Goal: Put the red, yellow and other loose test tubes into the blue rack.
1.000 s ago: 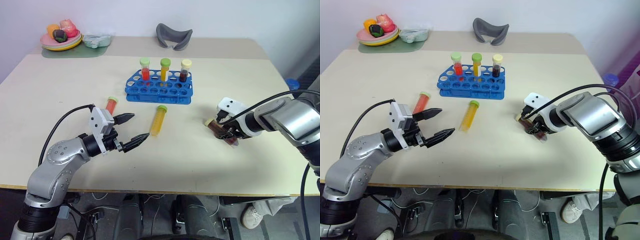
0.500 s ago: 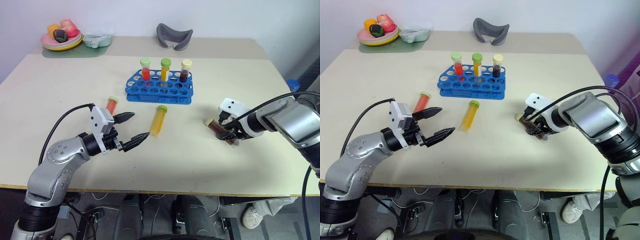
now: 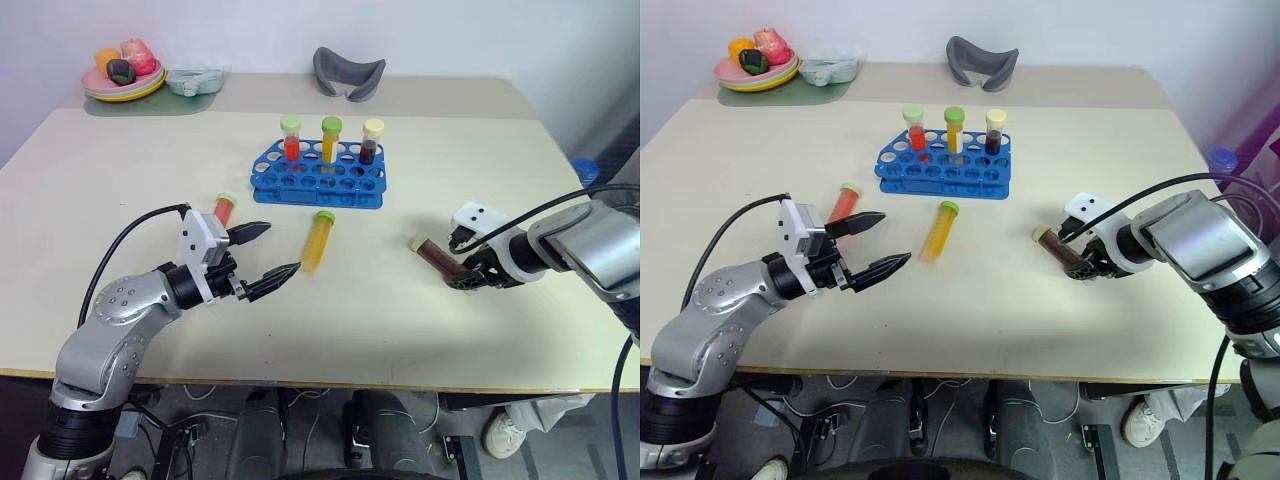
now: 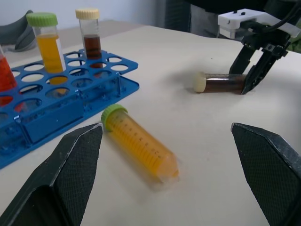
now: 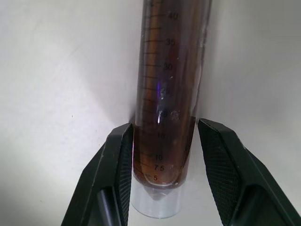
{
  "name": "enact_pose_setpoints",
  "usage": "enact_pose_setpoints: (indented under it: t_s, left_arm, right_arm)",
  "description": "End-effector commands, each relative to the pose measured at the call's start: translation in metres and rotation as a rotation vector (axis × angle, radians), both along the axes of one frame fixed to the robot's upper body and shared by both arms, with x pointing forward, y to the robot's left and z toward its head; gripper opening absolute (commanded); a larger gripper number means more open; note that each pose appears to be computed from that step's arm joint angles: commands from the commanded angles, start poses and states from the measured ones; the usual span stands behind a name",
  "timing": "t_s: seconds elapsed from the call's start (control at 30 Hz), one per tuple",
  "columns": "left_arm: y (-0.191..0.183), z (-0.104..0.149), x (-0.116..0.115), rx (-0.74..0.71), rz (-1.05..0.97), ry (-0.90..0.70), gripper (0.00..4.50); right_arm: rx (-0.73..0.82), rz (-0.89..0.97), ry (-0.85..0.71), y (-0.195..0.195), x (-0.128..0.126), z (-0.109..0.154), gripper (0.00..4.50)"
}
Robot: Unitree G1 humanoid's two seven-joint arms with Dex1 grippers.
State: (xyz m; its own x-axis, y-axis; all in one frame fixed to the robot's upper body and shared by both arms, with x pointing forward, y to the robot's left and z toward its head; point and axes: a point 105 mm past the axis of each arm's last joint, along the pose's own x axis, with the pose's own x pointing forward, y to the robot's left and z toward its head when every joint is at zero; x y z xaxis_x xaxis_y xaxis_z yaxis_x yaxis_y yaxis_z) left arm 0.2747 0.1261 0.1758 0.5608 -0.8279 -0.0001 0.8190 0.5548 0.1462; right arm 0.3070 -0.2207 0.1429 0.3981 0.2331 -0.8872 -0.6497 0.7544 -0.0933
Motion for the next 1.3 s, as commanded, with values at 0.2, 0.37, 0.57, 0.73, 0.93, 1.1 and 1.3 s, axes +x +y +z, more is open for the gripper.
enact_pose_setpoints:
  t_s: [0.2,0.37,0.57,0.73,0.93,1.1,1.3]
  left_arm:
    - [-0.004,0.006,-0.003,-0.005,-0.017,-0.032,4.50]
    - [-0.004,0.006,-0.003,-0.006,-0.016,-0.032,4.50]
    - [-0.004,0.006,-0.003,-0.005,-0.014,-0.032,4.50]
    - [-0.003,0.006,-0.003,-0.002,-0.012,-0.031,4.50]
    - [0.006,0.006,0.000,0.005,0.036,-0.037,4.50]
    - [0.014,0.010,0.003,-0.028,0.103,-0.050,4.50]
    - [0.014,0.009,0.007,-0.079,0.170,-0.063,4.50]
  right_arm:
    - [0.003,-0.090,0.044,-0.004,0.002,-0.009,2.18]
    - [-0.004,-0.088,0.036,-0.003,0.005,-0.010,2.18]
    - [-0.013,-0.078,0.025,-0.001,0.007,-0.011,0.85]
    - [-0.012,-0.065,0.008,0.001,0.008,-0.007,0.85]
    - [0.064,0.177,-0.169,0.034,0.011,0.029,0.85]
    - [0.363,0.254,-0.630,0.081,0.042,0.088,0.85]
    - [0.598,0.072,-0.873,0.109,0.071,0.096,0.85]
